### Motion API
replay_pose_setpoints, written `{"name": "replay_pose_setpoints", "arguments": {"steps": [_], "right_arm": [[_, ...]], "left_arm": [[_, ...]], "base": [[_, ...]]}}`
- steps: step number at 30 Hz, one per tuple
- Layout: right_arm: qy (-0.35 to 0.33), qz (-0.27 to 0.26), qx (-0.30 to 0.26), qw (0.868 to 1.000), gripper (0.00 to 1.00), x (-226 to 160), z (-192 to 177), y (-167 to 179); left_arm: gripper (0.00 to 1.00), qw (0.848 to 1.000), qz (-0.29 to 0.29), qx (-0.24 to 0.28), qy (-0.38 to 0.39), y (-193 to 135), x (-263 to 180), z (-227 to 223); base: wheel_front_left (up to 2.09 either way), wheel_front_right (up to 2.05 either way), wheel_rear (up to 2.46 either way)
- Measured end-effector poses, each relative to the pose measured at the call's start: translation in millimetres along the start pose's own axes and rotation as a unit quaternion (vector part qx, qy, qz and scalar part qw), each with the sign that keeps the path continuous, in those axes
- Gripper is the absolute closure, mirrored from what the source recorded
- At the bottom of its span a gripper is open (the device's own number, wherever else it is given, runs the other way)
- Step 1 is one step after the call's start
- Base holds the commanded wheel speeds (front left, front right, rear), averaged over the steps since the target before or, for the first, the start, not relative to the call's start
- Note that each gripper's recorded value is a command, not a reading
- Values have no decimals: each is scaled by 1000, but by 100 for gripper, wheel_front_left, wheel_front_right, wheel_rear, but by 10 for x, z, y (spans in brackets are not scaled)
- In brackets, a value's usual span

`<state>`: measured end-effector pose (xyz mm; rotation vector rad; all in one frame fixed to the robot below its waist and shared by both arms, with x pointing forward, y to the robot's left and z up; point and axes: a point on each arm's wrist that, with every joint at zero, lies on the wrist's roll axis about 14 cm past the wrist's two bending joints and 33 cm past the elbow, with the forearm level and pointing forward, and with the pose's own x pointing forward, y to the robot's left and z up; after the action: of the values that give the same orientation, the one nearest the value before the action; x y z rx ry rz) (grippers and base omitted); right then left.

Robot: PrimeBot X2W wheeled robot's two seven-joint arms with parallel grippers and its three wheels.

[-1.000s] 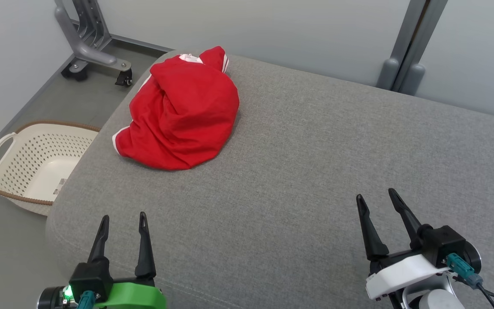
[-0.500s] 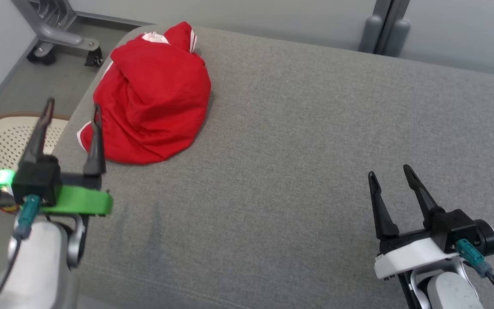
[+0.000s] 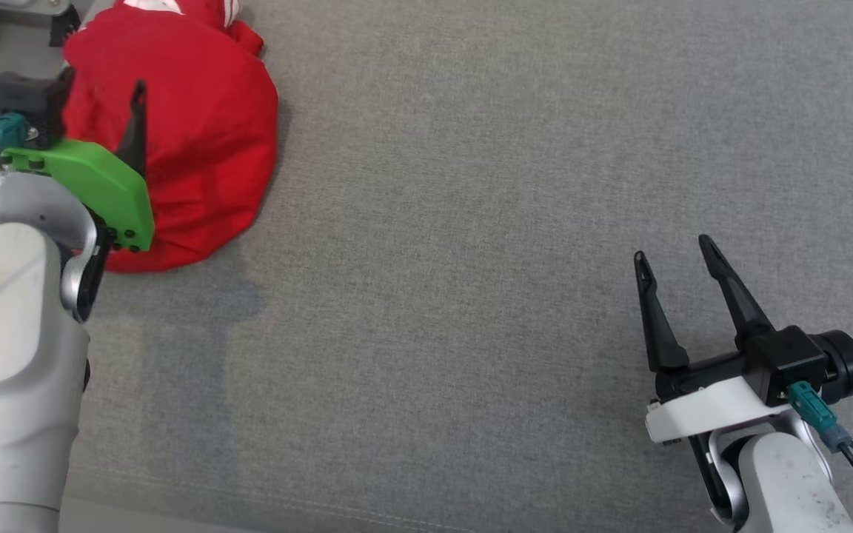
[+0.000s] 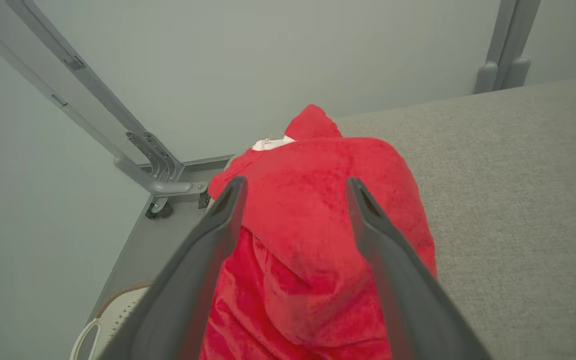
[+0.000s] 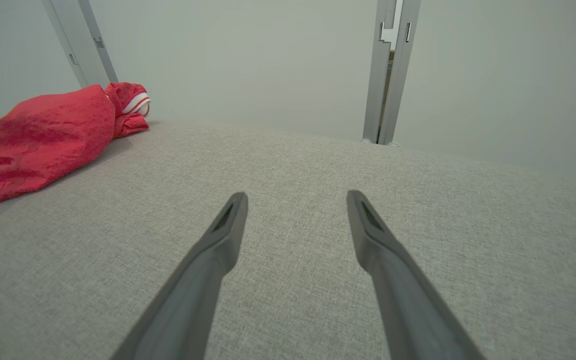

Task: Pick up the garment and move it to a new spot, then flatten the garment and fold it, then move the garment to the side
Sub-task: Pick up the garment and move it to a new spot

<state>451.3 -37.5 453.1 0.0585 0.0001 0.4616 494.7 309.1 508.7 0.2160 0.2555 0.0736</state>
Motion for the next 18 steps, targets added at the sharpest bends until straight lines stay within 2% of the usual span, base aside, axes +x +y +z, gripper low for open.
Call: {"name": "replay_pose_setpoints", "arguments": {"steps": [5,9,13,14,16,17,18], "right_arm": [[23,-14,-1,1000,0,8,-215,-126],[30,-18,1,999,0,45,-315,-182],[40,-22,4,999,0,50,-416,-215],[41,-23,4,999,0,51,-428,-224],[42,-25,4,999,0,54,-433,-244],[42,-26,4,999,0,53,-432,-250],[42,-26,3,999,0,51,-430,-254]], "left_arm": [[0,994,-36,-9,106,-227,134,-655],[0,986,-27,-9,167,-164,147,-1063],[0,982,-19,-9,189,-142,199,-1261],[11,981,-18,-10,191,-149,213,-1290],[57,982,-19,-12,189,-172,245,-1304],[90,982,-19,-14,186,-174,256,-1294],[100,983,-19,-13,180,-169,271,-1262]], "base": [[0,0,0],[0,0,0],[0,0,0],[0,0,0],[0,0,0],[0,0,0],[0,0,0]]}}
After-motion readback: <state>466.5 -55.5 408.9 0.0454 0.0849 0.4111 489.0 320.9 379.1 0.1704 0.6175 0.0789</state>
